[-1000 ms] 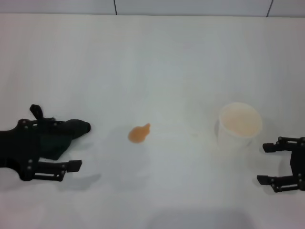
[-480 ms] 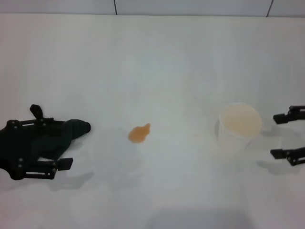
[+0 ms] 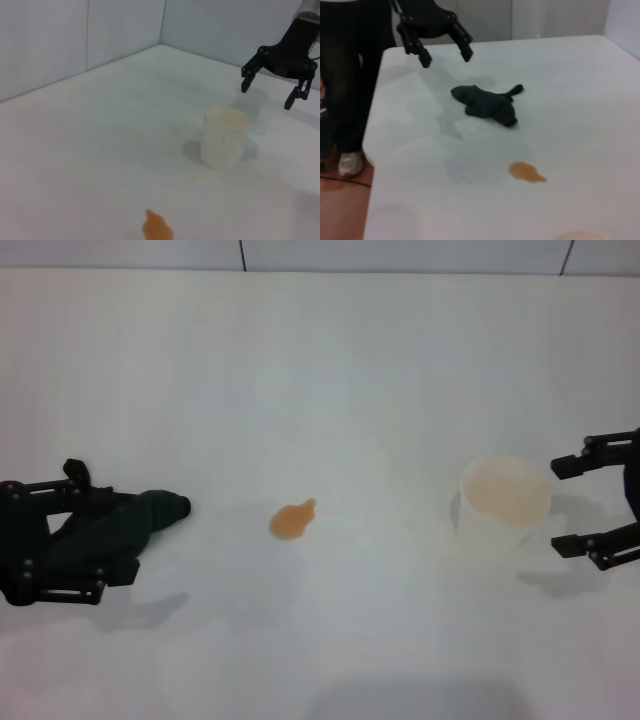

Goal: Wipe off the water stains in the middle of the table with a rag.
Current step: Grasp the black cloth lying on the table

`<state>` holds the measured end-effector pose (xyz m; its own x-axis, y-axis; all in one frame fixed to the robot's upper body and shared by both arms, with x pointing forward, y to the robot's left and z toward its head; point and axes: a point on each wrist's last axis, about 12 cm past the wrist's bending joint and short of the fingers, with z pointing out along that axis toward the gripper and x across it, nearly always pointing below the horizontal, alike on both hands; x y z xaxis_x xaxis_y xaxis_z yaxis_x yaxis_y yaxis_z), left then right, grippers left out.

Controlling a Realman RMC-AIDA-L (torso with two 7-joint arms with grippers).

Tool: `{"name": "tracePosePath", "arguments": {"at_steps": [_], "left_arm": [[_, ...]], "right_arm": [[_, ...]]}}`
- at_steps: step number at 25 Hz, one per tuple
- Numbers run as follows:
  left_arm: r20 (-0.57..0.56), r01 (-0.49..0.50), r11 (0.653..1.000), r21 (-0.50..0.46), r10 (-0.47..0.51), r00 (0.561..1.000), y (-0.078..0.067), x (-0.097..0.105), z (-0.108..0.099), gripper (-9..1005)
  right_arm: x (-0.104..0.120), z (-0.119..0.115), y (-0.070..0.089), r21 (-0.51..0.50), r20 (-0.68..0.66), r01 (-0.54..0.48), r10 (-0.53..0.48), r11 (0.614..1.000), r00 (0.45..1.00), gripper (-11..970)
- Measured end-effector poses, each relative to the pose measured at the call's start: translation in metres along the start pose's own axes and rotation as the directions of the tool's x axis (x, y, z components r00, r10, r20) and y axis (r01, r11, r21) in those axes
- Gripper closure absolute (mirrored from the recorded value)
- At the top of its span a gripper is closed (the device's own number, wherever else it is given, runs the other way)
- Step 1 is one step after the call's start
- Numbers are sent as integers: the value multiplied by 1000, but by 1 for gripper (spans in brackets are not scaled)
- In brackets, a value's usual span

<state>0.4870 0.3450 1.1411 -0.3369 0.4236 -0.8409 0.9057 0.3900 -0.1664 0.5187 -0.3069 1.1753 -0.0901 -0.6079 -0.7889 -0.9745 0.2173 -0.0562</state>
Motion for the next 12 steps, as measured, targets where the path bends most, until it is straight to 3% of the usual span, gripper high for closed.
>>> {"name": "tracePosePath", "arguments": {"at_steps": [5, 12], "left_arm": [[-46, 4, 999, -47, -6, 999, 4, 2, -14, 205], [-161, 26, 990, -142, -49, 986, 22, 2, -34, 207]], "right_arm": [[-5, 10, 2, -33, 7, 6, -6, 999, 1000, 127], [-6, 24, 1, -57, 14, 0, 0, 998, 1000, 127]]}}
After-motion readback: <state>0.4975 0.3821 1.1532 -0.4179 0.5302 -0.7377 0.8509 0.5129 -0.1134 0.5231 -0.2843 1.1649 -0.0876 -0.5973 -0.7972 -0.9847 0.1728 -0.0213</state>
